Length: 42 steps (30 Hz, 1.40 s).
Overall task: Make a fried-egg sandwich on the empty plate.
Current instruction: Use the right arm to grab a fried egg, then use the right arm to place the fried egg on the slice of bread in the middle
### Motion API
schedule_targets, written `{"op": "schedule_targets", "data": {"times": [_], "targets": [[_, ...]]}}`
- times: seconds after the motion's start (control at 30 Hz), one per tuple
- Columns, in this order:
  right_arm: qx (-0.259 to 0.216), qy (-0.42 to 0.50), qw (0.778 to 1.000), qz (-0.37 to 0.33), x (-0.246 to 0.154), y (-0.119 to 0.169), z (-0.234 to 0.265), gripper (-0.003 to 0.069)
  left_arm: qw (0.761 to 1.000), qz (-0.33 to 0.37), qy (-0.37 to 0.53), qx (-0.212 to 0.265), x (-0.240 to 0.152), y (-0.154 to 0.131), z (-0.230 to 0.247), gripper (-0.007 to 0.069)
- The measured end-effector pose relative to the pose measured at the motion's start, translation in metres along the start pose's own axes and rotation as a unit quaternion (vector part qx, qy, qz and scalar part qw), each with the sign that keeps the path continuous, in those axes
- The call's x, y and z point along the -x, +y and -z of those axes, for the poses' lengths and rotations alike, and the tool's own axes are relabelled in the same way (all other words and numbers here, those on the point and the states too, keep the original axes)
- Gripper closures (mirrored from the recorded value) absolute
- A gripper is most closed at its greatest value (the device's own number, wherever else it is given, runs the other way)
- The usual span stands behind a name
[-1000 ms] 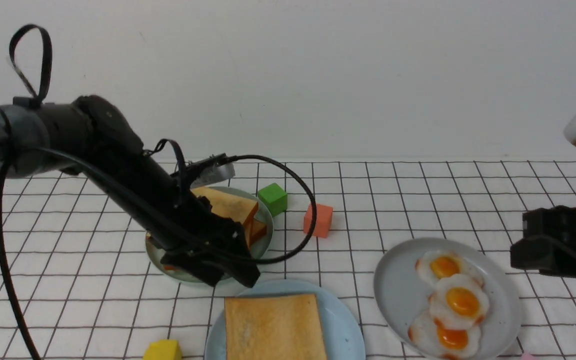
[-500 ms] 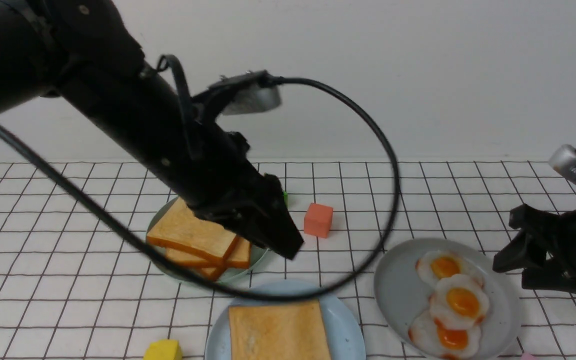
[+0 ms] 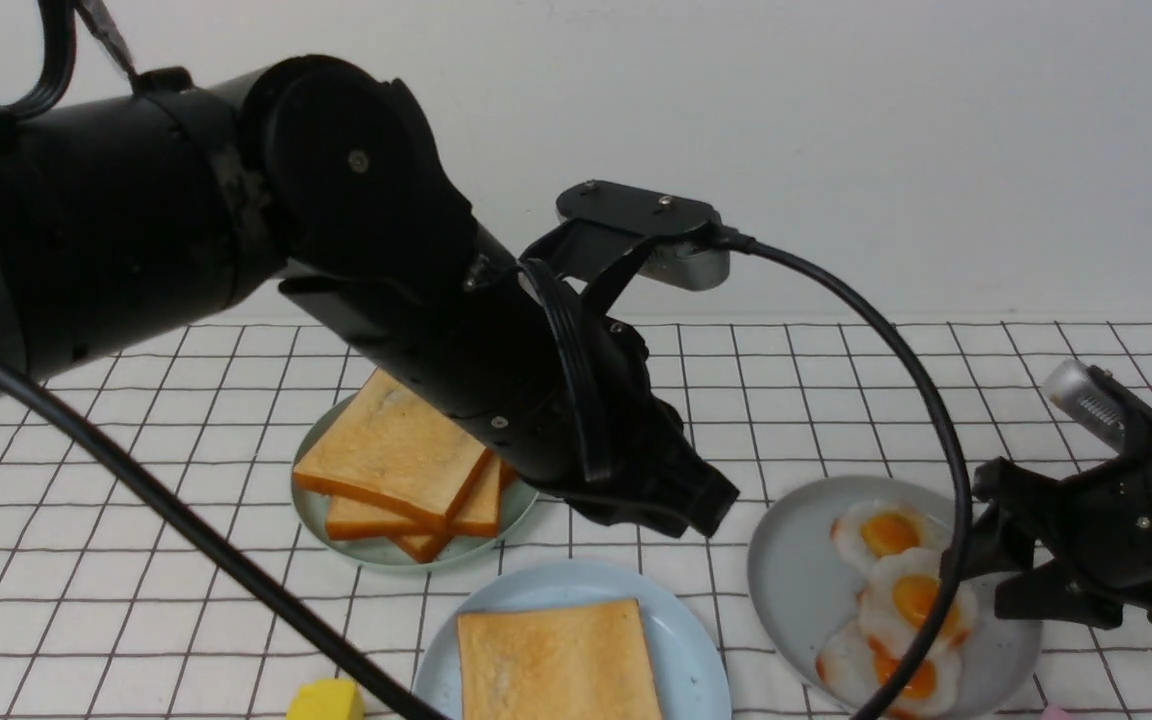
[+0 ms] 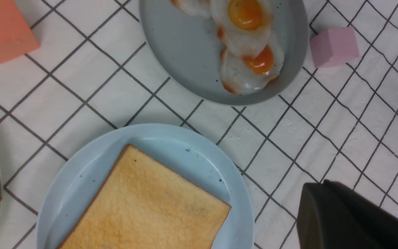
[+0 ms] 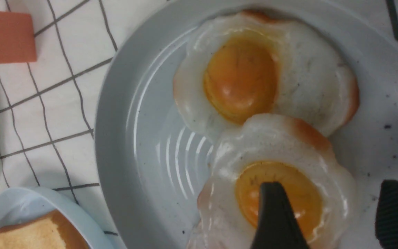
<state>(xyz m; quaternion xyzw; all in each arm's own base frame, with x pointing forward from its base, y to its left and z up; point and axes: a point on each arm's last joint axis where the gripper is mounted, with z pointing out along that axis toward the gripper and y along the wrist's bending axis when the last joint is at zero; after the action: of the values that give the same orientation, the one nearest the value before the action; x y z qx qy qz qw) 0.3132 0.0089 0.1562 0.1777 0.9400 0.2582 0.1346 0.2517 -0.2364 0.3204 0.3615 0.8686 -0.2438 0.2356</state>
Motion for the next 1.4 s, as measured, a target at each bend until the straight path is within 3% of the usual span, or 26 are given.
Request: {"op": "schedule_targets", "data": {"times": [0.17,0.33,0.4,0.43,0.47,0.7,0.87,0.97,1.1,1.2,1.4], "targets": [[0.0,0.011,1.0,-0.014,0.002,-0.006,-0.012,0.0259,1.0,-0.003,0.009,0.001,-0.002,0.0,0.0,0.0638],[0.008,0.01,1.0,-0.008,0.002,-0.006,-0.014,0.0357,1.0,-0.004,0.014,0.003,-0.003,0.001,0.0,0.0638],[0.008,0.009,1.0,-0.004,0.002,-0.006,-0.014,0.0508,1.0,-0.005,0.016,0.005,-0.003,0.001,0.0,0.0638],[0.007,0.009,1.0,-0.003,0.002,-0.006,-0.014,0.052,1.0,-0.005,0.017,0.005,-0.003,0.001,0.0,0.0638],[0.009,0.011,1.0,-0.002,0.002,-0.005,-0.014,0.0596,1.0,-0.005,0.019,0.004,-0.004,0.001,0.0,0.0638],[0.01,-0.004,1.0,0.021,0.002,0.001,-0.001,0.0599,0.999,0.003,0.028,0.017,-0.005,0.003,0.002,0.0638],[0.039,-0.024,0.997,0.057,-0.002,0.021,0.026,0.0599,0.996,0.026,0.047,0.073,-0.013,0.007,0.022,0.0638],[0.084,-0.026,0.991,0.103,-0.014,0.049,0.039,0.0599,0.991,0.051,0.055,0.114,-0.025,0.008,0.04,0.0638],[0.135,-0.002,0.981,0.142,-0.034,0.083,0.033,0.0599,0.987,0.084,0.053,0.129,-0.046,0.005,0.053,0.0638],[0.181,0.037,0.965,0.187,-0.066,0.124,0.012,0.0599,0.983,0.117,0.043,0.138,-0.073,0.002,0.065,0.0638],[0.173,0.083,0.953,0.233,-0.094,0.149,-0.036,0.0594,0.974,0.153,0.012,0.168,-0.099,0.003,0.081,0.0638]]}}
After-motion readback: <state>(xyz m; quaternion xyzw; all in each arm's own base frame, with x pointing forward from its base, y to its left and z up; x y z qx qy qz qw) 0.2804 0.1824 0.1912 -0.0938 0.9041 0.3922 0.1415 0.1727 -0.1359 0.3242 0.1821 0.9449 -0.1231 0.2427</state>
